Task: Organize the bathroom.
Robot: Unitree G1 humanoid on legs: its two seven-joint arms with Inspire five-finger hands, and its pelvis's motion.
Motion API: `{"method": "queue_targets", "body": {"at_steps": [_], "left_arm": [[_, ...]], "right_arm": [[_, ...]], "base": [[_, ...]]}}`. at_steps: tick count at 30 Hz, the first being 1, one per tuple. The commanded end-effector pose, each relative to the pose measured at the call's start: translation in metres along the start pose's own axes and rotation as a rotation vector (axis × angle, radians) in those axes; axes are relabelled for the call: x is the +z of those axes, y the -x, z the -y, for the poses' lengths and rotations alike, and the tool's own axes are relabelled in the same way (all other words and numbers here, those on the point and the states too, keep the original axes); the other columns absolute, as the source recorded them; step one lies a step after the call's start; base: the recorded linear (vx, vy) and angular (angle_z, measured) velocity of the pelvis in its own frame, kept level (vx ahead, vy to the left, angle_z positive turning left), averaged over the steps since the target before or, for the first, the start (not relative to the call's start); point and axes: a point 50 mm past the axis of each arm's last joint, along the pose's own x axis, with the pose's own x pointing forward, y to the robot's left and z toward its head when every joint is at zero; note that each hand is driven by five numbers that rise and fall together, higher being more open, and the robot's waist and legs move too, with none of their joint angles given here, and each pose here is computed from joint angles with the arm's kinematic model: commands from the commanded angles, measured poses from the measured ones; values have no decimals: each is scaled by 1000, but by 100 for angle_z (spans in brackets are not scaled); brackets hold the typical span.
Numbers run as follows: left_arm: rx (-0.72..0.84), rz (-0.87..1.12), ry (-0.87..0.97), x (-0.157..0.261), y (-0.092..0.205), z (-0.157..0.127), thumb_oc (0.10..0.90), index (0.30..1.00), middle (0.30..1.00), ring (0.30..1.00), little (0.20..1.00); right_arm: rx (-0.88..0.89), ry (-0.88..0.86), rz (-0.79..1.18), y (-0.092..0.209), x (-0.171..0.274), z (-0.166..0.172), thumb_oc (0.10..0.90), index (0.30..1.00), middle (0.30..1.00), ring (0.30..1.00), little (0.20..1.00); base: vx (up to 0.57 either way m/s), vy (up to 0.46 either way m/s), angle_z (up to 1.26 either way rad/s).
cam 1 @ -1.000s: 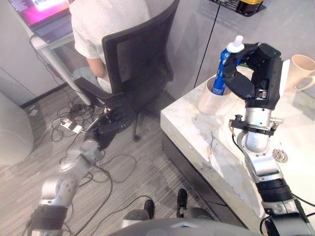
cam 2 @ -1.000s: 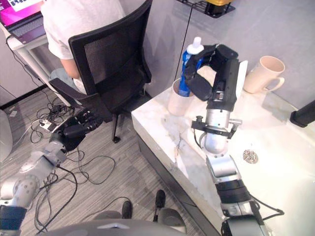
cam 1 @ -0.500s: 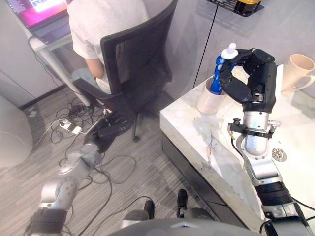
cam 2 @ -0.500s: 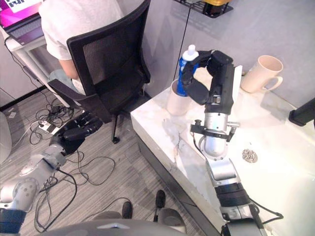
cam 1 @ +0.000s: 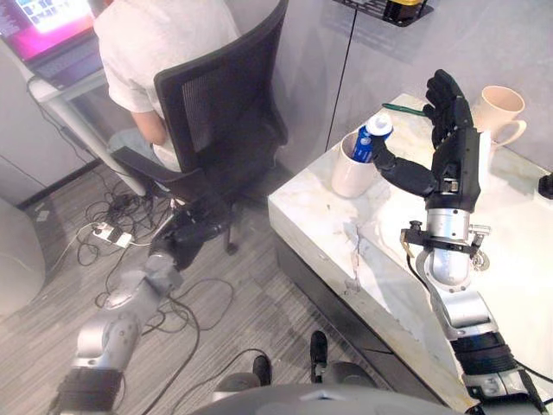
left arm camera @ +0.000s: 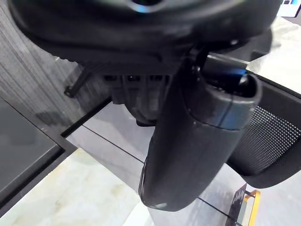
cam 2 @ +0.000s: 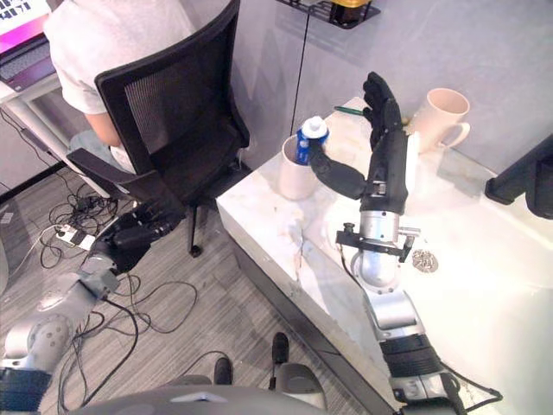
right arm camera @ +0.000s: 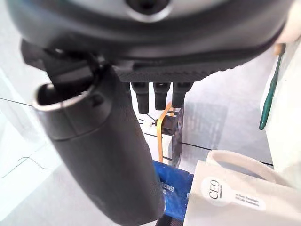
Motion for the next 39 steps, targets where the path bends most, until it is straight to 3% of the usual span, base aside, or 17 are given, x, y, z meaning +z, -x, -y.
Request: {"method": "queue_targets", "body": {"at_steps": [1,20,32,39], "left_arm": [[-13,218,-47,43,10,0,800,900,900,900,900],[-40,244,-31,46,8,13,800,900,900,900,900],[-79,259,-51,52,6,23,800,900,900,900,900],[-83,298,-54,59,8,25,800,900,900,900,900]], "right_arm": [[-32,-93,194,-15,37,1,800,900,900,900,900],[-119,-251,251,-3,61,9,800,900,900,900,900],[32,-448,125,11,56,-22,800,900,900,900,900],[-41,-402,246,11,72,-13,800,900,900,900,900]], "base": [[-43,27,-3],[-89,57,-5],[-108,54,-6],[-153,25,-4]]}}
